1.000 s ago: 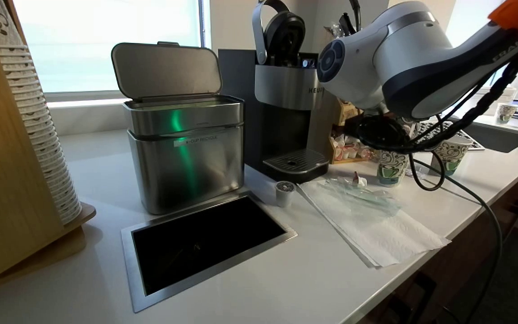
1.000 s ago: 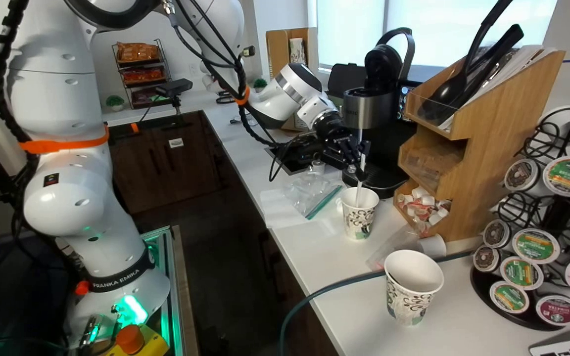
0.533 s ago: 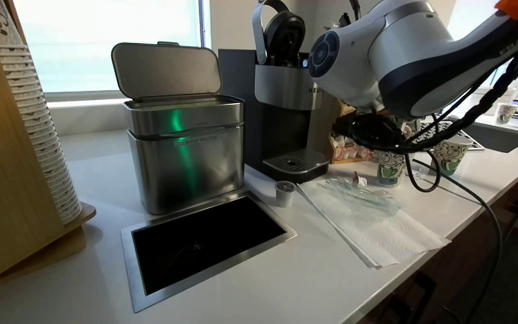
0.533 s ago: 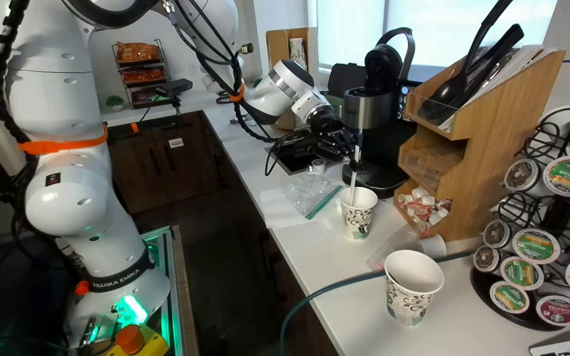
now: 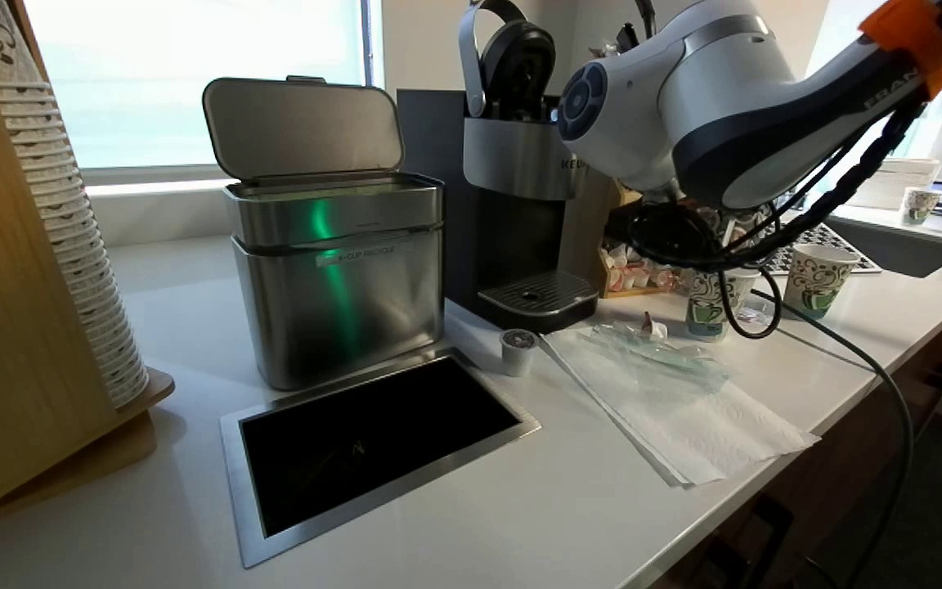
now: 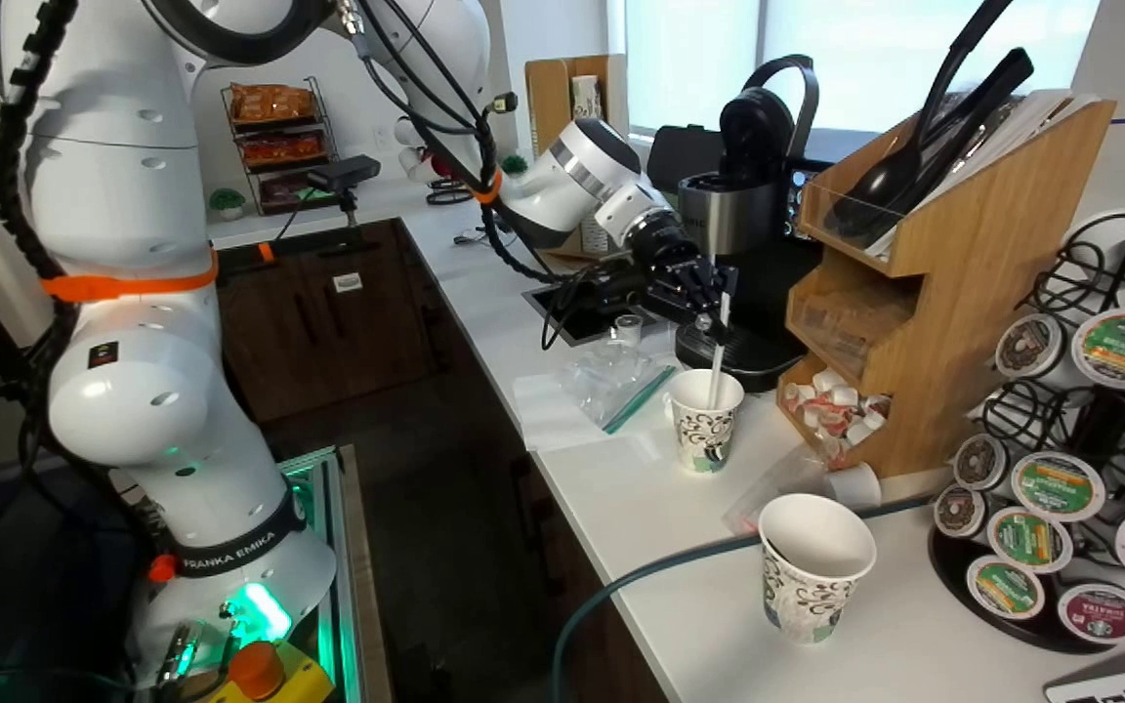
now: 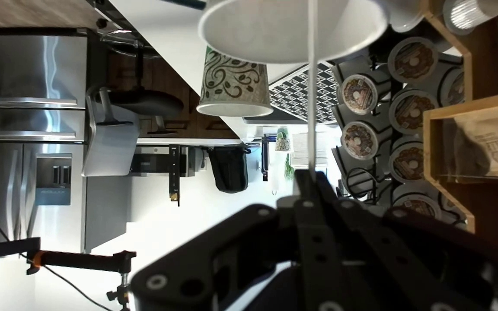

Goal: Stir the contents of the cup

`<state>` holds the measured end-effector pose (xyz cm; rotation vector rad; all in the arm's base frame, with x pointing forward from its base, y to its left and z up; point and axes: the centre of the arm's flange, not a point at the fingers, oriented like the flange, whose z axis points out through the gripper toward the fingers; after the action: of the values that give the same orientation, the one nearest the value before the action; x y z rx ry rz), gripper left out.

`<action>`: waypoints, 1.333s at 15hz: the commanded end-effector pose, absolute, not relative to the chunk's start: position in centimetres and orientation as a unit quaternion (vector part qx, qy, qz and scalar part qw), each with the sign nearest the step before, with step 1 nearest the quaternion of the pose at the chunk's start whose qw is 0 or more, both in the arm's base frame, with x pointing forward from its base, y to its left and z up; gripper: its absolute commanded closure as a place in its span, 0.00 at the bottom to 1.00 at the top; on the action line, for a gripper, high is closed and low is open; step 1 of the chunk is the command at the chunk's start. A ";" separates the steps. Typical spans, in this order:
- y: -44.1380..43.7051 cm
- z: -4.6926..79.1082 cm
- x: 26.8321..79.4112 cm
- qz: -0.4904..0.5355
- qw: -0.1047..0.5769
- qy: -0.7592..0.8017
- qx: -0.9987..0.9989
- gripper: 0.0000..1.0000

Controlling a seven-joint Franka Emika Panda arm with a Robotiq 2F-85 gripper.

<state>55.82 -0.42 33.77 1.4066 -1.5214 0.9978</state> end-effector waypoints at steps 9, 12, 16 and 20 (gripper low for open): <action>1.1 32.5 53.1 0.392 0.425 -0.581 0.572 0.99; 2.7 32.7 53.2 0.398 0.415 -0.578 0.579 0.99; 2.9 33.1 54.7 0.402 0.413 -0.585 0.571 0.99; 1.4 33.0 55.3 0.395 0.426 -0.591 0.559 0.99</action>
<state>54.85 2.24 33.34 1.4470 -1.4658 1.0053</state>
